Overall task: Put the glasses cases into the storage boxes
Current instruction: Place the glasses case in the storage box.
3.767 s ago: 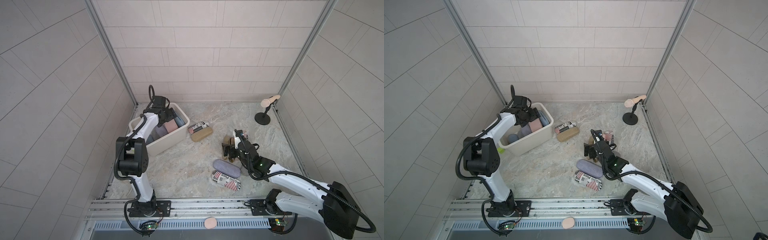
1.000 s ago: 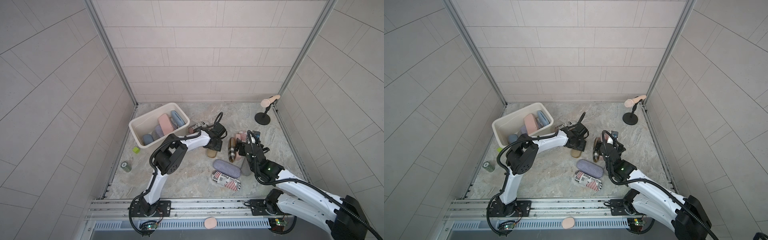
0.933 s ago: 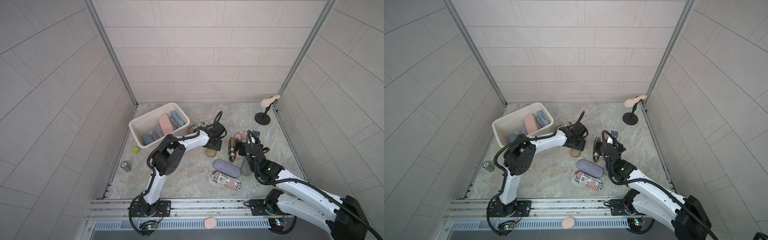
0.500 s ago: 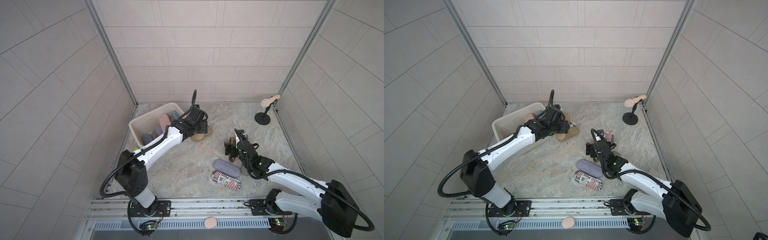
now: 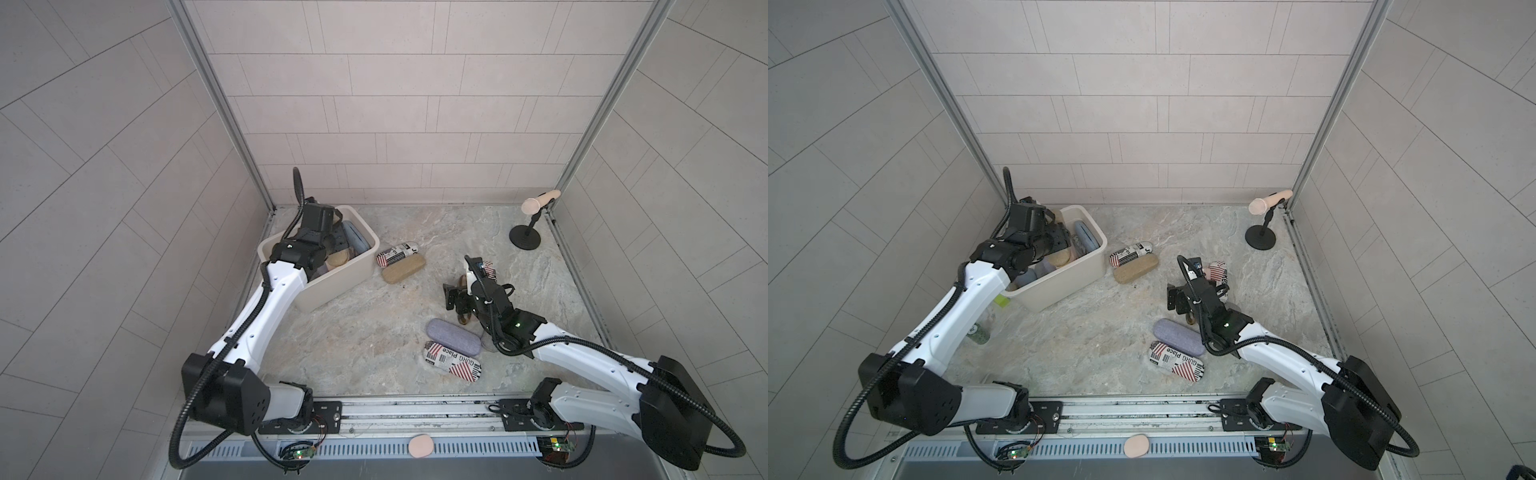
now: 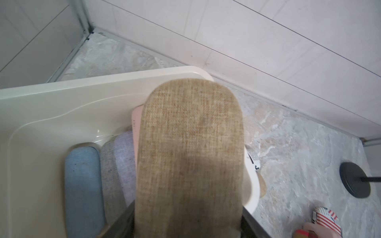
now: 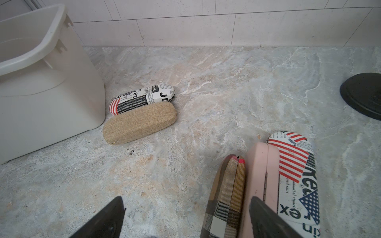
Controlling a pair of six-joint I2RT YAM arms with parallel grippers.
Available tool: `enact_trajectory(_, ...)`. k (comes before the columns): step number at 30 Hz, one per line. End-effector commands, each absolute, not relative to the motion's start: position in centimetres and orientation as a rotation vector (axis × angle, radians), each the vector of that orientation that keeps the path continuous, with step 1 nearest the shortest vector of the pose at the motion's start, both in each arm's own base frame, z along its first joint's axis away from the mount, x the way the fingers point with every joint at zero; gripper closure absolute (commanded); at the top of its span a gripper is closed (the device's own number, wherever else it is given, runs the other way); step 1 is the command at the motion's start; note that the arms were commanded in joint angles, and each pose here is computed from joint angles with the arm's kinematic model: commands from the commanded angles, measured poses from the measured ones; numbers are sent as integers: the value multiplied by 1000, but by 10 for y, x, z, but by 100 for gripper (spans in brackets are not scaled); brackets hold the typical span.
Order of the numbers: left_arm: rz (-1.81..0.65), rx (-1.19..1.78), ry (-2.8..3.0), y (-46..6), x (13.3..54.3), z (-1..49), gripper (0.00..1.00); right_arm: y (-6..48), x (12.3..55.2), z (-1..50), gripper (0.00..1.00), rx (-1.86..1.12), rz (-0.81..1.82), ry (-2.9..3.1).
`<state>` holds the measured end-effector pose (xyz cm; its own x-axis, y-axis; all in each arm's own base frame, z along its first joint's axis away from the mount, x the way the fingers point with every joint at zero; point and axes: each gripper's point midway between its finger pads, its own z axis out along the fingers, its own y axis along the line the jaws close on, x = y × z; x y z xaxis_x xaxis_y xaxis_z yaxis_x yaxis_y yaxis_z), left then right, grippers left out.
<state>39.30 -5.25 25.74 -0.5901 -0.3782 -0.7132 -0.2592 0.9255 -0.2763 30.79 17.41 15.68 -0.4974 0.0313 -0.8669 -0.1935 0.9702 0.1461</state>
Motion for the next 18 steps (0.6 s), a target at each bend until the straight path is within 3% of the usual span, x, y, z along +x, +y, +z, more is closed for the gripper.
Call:
enact_trajectory(1,-178,-561,2245,-31,396,243,35,176,309,161,4,-119,271,2069)
enact_trajectory(5,-160,-659,2272,-5,406,220,34,176,309,161,4,-117,270,2068)
enact_trajectory(10,-308,-728,2292,2,420,188,35,176,309,163,4,-117,271,2065)
enact_trajectory(18,-235,-745,2408,12,425,149,32,176,310,162,4,-118,269,2068)
